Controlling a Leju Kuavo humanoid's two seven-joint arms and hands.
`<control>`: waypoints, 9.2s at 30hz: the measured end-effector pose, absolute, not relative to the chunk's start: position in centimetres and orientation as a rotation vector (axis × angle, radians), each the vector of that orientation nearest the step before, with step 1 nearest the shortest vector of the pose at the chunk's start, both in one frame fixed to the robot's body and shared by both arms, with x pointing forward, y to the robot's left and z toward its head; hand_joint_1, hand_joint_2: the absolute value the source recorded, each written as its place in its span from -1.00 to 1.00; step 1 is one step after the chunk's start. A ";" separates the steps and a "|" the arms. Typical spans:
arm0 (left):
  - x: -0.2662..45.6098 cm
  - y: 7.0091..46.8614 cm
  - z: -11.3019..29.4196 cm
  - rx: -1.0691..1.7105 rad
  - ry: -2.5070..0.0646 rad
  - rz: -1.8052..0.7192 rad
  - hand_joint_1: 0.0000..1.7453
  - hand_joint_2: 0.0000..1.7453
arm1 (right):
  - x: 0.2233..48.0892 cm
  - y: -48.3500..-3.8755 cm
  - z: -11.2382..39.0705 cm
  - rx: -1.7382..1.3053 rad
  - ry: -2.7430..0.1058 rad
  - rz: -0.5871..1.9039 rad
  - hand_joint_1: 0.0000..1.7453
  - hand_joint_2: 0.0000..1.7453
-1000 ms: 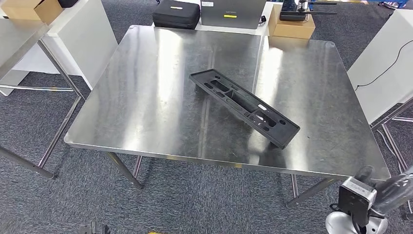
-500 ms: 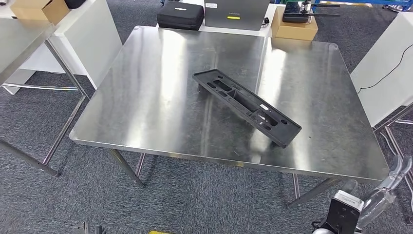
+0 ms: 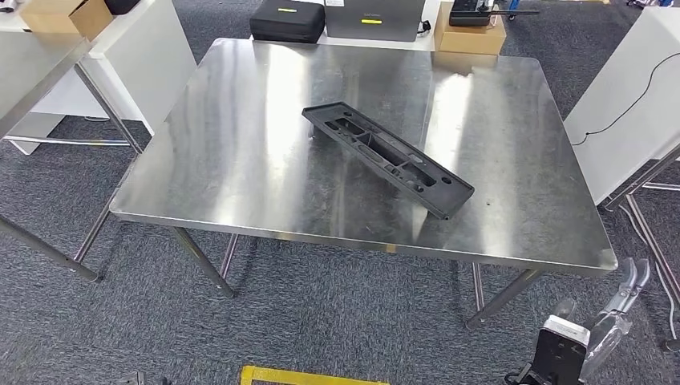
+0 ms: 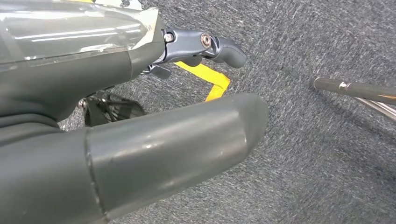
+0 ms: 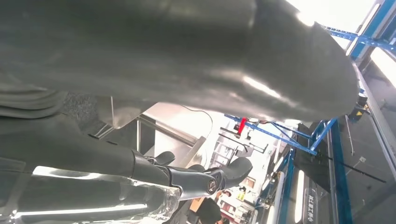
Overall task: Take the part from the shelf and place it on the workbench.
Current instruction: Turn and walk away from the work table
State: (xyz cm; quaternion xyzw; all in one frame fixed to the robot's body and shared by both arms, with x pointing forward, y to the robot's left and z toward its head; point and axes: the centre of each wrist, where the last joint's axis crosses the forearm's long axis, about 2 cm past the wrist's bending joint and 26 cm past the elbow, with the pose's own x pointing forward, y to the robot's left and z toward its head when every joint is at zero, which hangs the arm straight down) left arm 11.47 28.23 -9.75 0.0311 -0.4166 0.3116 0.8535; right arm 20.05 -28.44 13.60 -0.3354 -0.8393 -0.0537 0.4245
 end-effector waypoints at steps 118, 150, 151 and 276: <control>11.4 27.7 -9.8 0.190 -0.762 0.639 -1.00 -1.00 | 7.8 -31.5 -10.4 -0.428 -0.381 -0.498 -1.00 -1.00; 11.9 27.3 -9.6 0.196 -0.764 0.637 -1.00 -1.00 | 7.6 -31.6 -10.5 -0.429 -0.374 -0.505 -1.00 -1.00; 11.9 27.3 -9.6 0.196 -0.764 0.637 -1.00 -1.00 | 7.7 -31.6 -10.4 -0.428 -0.375 -0.505 -1.00 -1.00; 12.4 26.9 -9.5 0.218 -0.763 0.650 -1.00 -1.00 | 7.3 -32.3 -10.5 -0.474 -0.370 -0.511 -1.00 -1.00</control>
